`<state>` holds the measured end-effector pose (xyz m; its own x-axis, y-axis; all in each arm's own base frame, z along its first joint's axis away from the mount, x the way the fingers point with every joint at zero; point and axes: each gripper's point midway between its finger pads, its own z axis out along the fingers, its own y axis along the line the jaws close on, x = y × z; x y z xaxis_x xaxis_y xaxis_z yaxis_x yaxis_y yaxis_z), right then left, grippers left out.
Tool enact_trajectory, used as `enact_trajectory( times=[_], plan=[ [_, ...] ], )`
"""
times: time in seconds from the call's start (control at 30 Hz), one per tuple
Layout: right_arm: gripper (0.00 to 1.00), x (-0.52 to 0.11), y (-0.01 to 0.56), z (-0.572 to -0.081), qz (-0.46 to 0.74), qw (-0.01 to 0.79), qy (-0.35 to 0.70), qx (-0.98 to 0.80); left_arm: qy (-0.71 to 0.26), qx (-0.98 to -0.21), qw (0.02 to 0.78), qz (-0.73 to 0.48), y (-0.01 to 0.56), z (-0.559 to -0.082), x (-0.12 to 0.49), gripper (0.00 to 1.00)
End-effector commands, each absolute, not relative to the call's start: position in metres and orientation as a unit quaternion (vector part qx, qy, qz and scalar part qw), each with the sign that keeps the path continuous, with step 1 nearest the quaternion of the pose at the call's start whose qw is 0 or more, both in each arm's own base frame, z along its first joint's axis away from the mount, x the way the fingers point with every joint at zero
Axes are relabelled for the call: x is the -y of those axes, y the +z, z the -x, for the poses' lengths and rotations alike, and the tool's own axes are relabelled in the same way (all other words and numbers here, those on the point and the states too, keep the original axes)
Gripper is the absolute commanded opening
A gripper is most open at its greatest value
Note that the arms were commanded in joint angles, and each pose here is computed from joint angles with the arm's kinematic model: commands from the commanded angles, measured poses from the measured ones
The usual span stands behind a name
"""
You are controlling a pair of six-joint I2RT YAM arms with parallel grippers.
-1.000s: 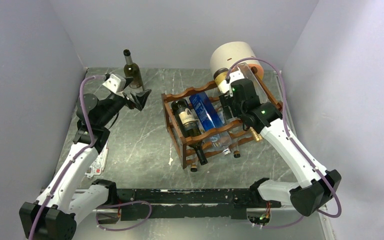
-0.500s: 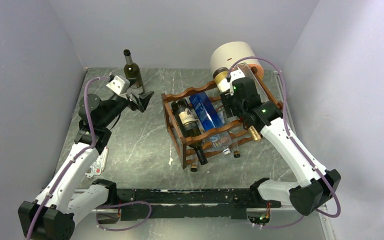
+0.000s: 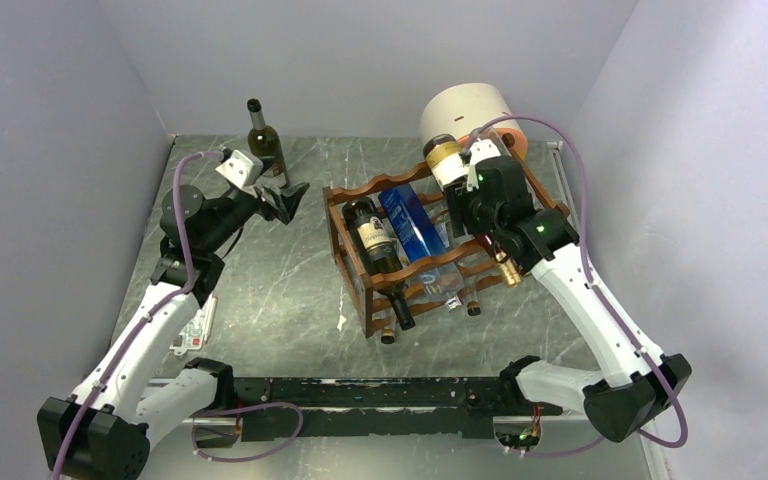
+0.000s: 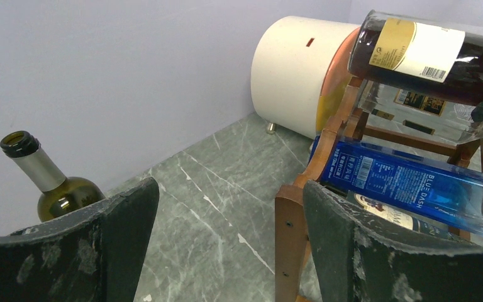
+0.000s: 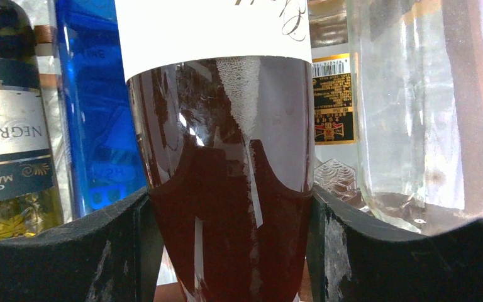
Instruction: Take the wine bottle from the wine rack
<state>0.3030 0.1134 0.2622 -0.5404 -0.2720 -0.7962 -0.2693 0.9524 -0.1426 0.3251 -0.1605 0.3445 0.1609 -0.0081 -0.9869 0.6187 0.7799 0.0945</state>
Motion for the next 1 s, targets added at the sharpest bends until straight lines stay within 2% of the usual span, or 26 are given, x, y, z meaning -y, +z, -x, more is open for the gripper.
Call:
enact_trajectory(
  times=[0.0, 0.57, 0.83, 0.97],
  plan=[
    [0.00, -0.155, 0.359, -0.309, 0.122, 0.584, 0.137, -0.791, -0.220, -0.595, 0.729, -0.256, 0.360, -0.323, 0.165, 0.87],
    [0.00, -0.217, 0.387, -0.298, 0.106, 0.524, 0.313, -0.785, -0.228, -0.594, 0.727, -0.257, 0.360, -0.324, 0.169, 0.85],
    [0.00, -0.226, 0.368, -0.306, 0.087, 0.505, 0.328, -0.794, -0.230, -0.584, 0.731, -0.266, 0.360, -0.319, 0.177, 0.84],
    [0.00, -0.225, 0.375, -0.304, 0.073, 0.504, 0.336, -0.792, -0.240, -0.553, 0.742, -0.293, 0.366, -0.305, 0.188, 0.84]
  ],
)
